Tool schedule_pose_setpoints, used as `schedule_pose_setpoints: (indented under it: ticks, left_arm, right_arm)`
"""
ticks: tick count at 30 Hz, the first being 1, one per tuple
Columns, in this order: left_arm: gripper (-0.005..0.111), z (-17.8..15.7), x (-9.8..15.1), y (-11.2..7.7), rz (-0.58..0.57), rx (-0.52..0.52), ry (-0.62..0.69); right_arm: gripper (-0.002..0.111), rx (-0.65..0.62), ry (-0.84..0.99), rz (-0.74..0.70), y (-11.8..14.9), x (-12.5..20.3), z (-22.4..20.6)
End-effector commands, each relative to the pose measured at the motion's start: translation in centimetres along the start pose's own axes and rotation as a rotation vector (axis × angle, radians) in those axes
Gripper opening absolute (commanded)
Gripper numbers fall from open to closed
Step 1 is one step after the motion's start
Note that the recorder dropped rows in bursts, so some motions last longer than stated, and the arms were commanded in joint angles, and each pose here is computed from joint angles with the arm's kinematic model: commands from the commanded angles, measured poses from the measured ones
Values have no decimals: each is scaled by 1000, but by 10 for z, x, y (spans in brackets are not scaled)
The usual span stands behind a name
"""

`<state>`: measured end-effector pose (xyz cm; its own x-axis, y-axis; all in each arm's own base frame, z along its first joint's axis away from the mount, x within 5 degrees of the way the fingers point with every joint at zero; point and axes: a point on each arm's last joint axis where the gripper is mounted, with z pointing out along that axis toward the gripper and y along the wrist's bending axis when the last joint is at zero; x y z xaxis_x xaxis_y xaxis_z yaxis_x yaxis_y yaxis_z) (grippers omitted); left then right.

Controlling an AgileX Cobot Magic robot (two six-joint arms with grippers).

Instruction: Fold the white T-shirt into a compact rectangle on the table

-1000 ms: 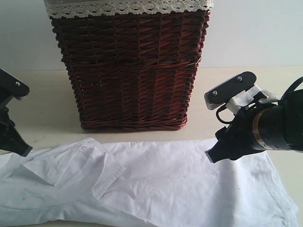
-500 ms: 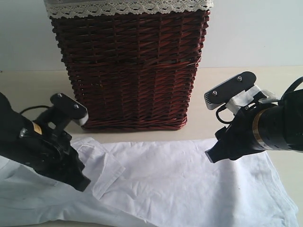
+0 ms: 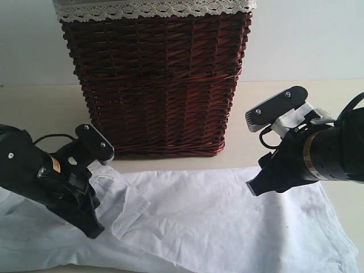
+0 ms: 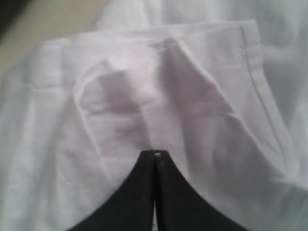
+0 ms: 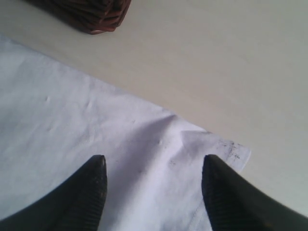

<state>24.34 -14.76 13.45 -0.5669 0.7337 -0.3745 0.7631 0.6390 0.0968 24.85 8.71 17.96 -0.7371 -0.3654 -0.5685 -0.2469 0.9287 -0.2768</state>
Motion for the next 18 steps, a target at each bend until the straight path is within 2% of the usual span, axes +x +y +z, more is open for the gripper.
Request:
schedule_pose_setpoints:
  ticks: [1, 5, 10, 14, 17, 18]
  left_arm:
    - [0, -6, 1, 21, 35, -84, -55]
    - [0, -1, 12, 50, 3, -145, -49]
    - [0, -12, 19, 81, -82, -251, -137]
    - [0, -29, 18, 93, -108, -317, -209]
    - [0, -41, 29, 99, -163, -307, -155]
    - [0, -44, 36, 102, -218, -302, -130]
  right_arm:
    - [56, -5, -13, 5, 0, -3, -2]
    - [56, -3, -12, 5, 0, -2, -2]
    - [56, -5, -13, 5, 0, -3, -2]
    - [56, -19, -21, 7, 1, -3, -2]
    - [56, -19, -21, 7, 1, -3, -2]
    - [56, -19, -21, 7, 1, -3, -2]
